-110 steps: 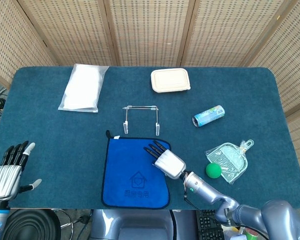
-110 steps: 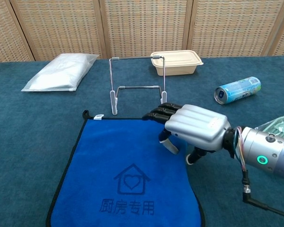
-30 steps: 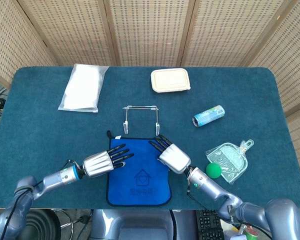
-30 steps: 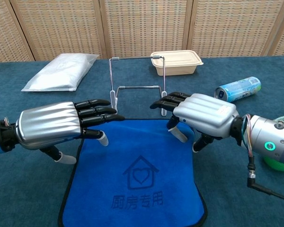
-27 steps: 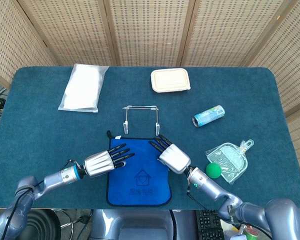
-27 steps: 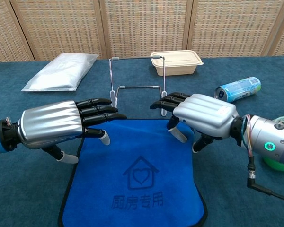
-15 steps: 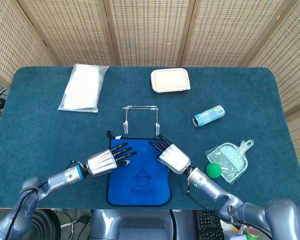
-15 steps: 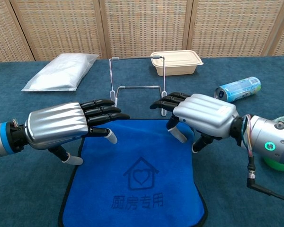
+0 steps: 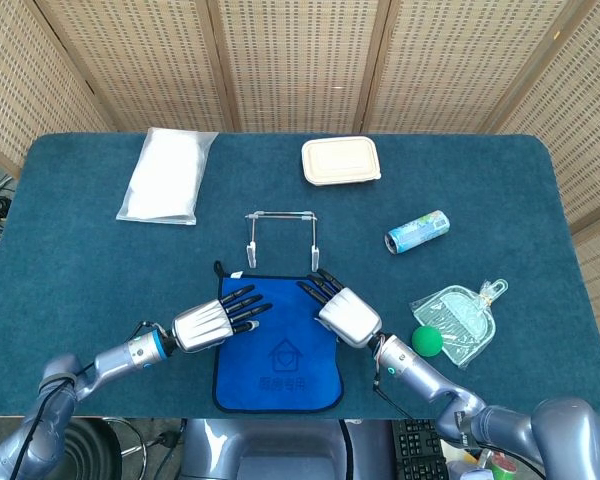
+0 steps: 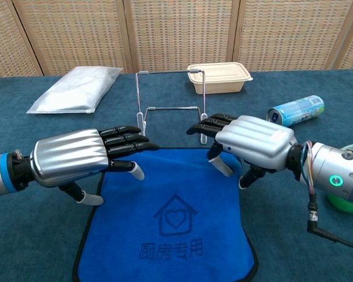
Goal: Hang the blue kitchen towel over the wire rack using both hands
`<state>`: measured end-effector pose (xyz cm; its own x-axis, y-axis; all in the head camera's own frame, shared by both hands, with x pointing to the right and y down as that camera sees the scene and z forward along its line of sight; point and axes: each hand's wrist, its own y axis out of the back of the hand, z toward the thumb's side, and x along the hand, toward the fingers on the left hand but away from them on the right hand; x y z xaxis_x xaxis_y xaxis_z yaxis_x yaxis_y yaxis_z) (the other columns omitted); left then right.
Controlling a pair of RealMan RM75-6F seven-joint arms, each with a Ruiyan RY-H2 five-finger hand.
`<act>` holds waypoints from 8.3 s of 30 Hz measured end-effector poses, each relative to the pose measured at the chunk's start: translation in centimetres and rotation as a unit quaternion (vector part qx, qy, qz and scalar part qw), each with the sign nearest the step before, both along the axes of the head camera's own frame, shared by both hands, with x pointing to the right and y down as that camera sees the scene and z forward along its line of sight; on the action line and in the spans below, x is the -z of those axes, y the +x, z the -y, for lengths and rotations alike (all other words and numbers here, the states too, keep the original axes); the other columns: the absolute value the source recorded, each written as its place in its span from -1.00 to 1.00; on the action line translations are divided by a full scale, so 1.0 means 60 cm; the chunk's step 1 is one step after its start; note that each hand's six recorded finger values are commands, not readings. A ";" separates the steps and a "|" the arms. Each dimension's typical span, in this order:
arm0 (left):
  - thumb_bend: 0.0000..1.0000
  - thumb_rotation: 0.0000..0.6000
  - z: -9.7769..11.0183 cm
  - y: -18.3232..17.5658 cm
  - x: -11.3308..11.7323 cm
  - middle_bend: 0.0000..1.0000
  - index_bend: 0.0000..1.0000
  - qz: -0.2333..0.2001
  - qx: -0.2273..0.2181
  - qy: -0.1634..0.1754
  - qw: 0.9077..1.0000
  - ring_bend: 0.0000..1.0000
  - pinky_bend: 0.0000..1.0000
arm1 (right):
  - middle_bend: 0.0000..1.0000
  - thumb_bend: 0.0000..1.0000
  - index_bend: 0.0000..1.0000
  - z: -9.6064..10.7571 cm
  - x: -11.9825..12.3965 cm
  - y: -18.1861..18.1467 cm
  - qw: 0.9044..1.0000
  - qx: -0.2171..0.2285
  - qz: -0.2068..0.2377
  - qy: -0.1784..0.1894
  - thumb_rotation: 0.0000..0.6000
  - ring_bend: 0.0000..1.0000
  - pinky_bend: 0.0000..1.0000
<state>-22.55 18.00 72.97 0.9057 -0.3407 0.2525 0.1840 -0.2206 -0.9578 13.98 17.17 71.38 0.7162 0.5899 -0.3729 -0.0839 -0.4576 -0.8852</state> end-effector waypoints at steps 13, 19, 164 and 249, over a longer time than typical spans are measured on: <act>-0.60 1.00 0.001 0.019 -0.003 -1.00 -0.29 -0.008 0.002 -0.006 1.000 -1.00 -1.00 | -0.82 -0.17 0.45 -0.002 0.004 0.002 1.000 0.001 -0.001 0.001 1.00 -1.00 -1.00; -0.40 1.00 0.002 0.023 -0.002 -1.00 -0.24 -0.008 -0.005 -0.004 1.000 -1.00 -1.00 | -0.82 -0.17 0.45 -0.001 0.006 0.002 1.000 0.001 -0.001 0.002 1.00 -1.00 -1.00; -0.16 1.00 0.352 0.077 0.185 -1.00 0.63 -0.125 0.304 0.127 0.936 -1.00 -1.00 | -0.81 -0.07 0.45 0.362 0.172 0.030 0.948 -0.310 0.038 0.068 1.00 -1.00 -1.00; -0.71 1.00 0.327 -0.034 0.072 -1.00 -1.00 -0.054 0.362 0.048 0.929 -1.00 -1.00 | -1.00 -0.89 -1.00 0.307 0.068 0.053 0.950 -0.311 -0.015 0.005 1.00 -1.00 -1.00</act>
